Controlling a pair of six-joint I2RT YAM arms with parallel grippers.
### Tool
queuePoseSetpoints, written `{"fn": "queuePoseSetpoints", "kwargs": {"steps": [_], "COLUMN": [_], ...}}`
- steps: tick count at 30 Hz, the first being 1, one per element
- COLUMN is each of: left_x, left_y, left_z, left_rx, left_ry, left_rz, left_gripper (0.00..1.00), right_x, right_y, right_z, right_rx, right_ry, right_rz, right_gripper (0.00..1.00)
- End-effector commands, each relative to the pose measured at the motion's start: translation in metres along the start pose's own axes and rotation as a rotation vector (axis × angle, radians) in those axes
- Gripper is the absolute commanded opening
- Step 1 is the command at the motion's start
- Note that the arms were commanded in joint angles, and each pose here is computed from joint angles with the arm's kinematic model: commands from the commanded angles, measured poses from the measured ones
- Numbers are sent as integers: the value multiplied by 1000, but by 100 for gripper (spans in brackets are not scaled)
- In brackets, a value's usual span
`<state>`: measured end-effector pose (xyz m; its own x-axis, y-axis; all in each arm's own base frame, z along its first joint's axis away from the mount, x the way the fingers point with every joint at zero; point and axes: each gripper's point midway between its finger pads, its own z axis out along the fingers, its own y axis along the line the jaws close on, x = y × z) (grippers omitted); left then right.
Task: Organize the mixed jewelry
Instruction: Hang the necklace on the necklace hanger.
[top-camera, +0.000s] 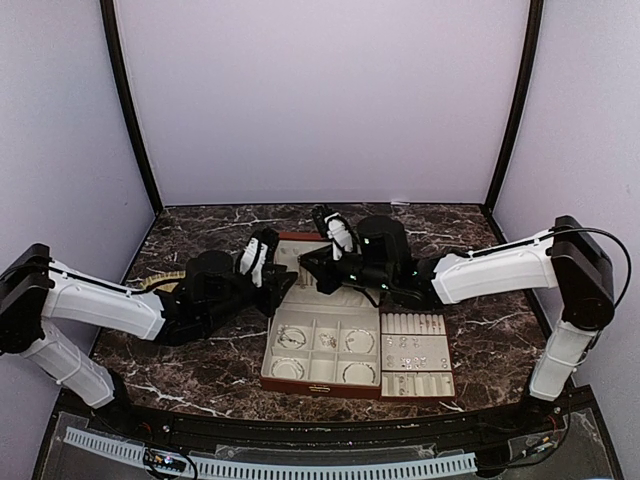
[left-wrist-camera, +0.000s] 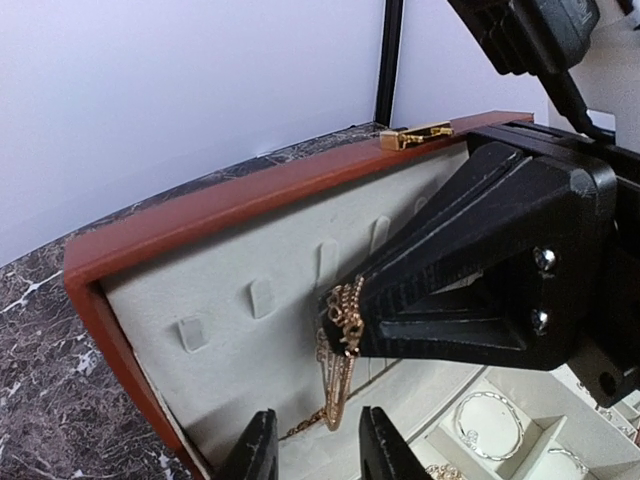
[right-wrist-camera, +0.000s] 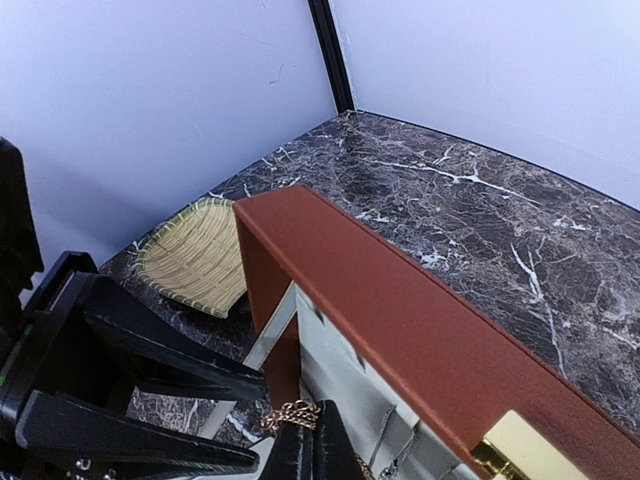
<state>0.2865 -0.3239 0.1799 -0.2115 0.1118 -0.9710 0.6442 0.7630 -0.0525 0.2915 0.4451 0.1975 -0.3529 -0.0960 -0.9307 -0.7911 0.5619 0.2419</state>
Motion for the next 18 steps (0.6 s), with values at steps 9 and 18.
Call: {"fn": "queuePoseSetpoints", "kwargs": {"steps": [9,18], "left_x": [-18,-18], "left_y": [-6,-3], "left_z": [20,25], "left_rx": [27,12], "left_ry": [-64,-66], "left_rz": [-15,-22], "left_gripper": [32,14], "right_x": [-30,-31], "right_y": [3,3], "right_z": [-5,-6], "right_rx": [-6,0], "right_ry": [-65,-68], "right_rz": [12,11], "right_gripper": [0,0]}}
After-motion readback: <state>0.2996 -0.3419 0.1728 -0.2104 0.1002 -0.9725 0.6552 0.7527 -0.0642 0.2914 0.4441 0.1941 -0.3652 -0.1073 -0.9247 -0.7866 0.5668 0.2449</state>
